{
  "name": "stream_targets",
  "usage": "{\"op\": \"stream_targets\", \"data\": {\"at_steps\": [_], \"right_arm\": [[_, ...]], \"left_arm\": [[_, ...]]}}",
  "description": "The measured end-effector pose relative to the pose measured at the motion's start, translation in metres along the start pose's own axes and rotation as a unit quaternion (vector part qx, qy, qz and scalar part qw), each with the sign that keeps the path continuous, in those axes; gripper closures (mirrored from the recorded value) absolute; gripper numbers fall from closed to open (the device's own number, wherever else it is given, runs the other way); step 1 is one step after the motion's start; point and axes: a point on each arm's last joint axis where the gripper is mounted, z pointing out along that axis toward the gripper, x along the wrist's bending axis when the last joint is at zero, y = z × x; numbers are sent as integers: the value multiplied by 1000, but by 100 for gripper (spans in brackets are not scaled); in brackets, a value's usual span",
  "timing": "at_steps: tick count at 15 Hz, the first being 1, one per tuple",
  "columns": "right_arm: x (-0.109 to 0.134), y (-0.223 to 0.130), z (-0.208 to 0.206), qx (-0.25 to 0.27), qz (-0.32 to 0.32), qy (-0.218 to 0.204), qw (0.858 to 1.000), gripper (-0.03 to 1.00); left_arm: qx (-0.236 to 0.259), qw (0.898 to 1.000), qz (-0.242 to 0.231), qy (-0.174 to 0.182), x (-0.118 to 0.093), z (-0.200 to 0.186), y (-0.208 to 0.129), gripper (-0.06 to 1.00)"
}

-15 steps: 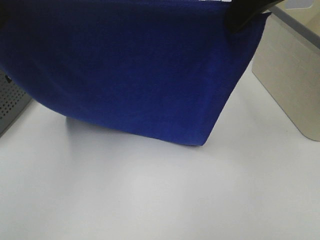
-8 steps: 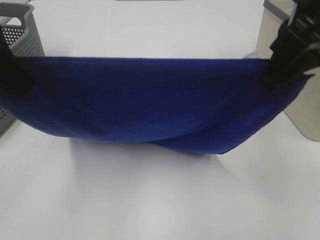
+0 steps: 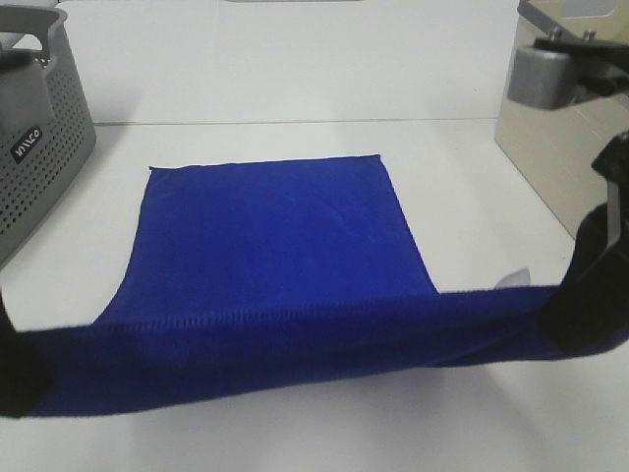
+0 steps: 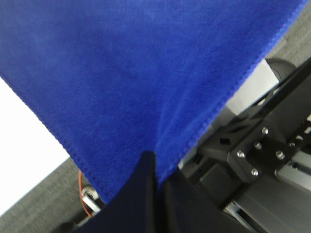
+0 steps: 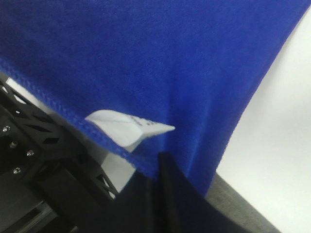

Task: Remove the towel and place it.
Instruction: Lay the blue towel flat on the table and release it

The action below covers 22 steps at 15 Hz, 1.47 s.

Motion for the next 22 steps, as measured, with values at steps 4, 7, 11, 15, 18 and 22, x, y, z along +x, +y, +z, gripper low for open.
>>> {"op": "stream_targets", "data": {"at_steps": [4,7,11,15,18,22], "right_arm": [[3,-15,26,36,30,59,997,95],[2,-31,45,73,50,86,992,95],[-6,-29,74,141,84,109,980,95],[-18,-21,104,213,112,122,963,95],[-28,-18,130,272,135,133,943,95],[-38,-16,159,311,151,138,928,95]], "left_arm": [[67,997,-31,-9,10,36,-26,94],[103,993,-37,-35,12,53,-42,94],[155,987,-34,-35,17,75,-43,94],[216,975,-36,-26,26,108,-33,94],[258,965,-35,-25,33,138,-28,94],[302,952,-38,-39,39,167,-28,94]]}}
